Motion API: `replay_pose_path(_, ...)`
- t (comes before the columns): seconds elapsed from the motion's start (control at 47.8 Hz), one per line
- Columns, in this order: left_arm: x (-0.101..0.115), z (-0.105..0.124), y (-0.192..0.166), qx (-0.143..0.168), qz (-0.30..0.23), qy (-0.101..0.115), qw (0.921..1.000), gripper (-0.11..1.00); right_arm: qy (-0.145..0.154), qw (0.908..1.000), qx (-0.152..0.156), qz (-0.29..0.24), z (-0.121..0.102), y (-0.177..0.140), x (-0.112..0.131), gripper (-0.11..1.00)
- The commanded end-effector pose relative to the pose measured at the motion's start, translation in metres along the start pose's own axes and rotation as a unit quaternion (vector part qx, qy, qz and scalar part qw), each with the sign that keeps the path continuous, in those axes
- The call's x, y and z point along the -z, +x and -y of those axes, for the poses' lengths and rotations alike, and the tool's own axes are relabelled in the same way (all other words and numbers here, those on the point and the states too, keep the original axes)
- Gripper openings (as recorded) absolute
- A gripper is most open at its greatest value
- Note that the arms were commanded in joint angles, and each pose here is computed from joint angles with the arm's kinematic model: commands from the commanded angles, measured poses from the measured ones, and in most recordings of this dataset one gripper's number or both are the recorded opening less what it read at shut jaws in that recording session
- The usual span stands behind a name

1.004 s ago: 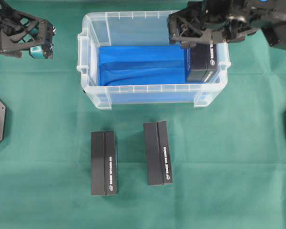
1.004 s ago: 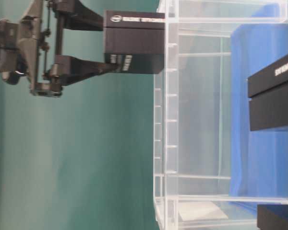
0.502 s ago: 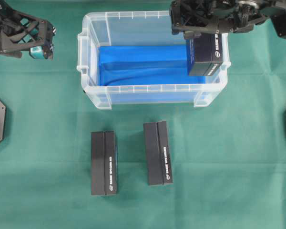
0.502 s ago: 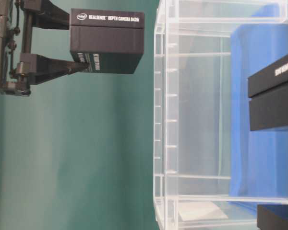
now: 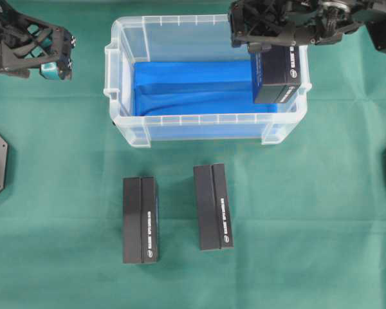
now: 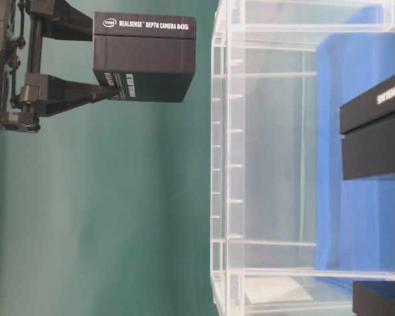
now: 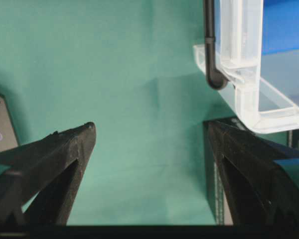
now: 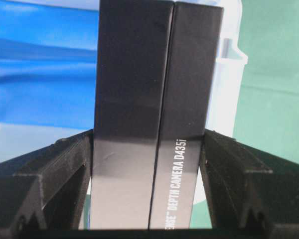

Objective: Take out the box from the case.
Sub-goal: 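Lift the right black box up out of the case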

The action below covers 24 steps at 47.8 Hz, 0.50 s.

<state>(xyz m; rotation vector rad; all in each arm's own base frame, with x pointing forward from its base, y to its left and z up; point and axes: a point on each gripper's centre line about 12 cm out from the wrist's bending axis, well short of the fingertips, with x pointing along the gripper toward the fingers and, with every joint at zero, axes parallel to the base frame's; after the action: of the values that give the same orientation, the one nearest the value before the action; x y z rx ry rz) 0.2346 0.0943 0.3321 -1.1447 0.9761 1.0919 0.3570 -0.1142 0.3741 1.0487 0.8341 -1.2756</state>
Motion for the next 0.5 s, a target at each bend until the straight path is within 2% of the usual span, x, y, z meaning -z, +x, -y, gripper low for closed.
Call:
replay_pose_path(0.0,-0.0004,0.0003,-0.0069,0.011,0.007,0.0,0.9999,0.96,0.007,0.9995,-0.03,0.01,0.004,-0.0229,-0.0057,0.67)
replay_pose_path(0.481,-0.0004,0.0006,-0.0073,0.012,0.007,0.001,0.9999,0.96,0.005,0.9995,-0.03,0.013,0.004,-0.0231,-0.006,0.67)
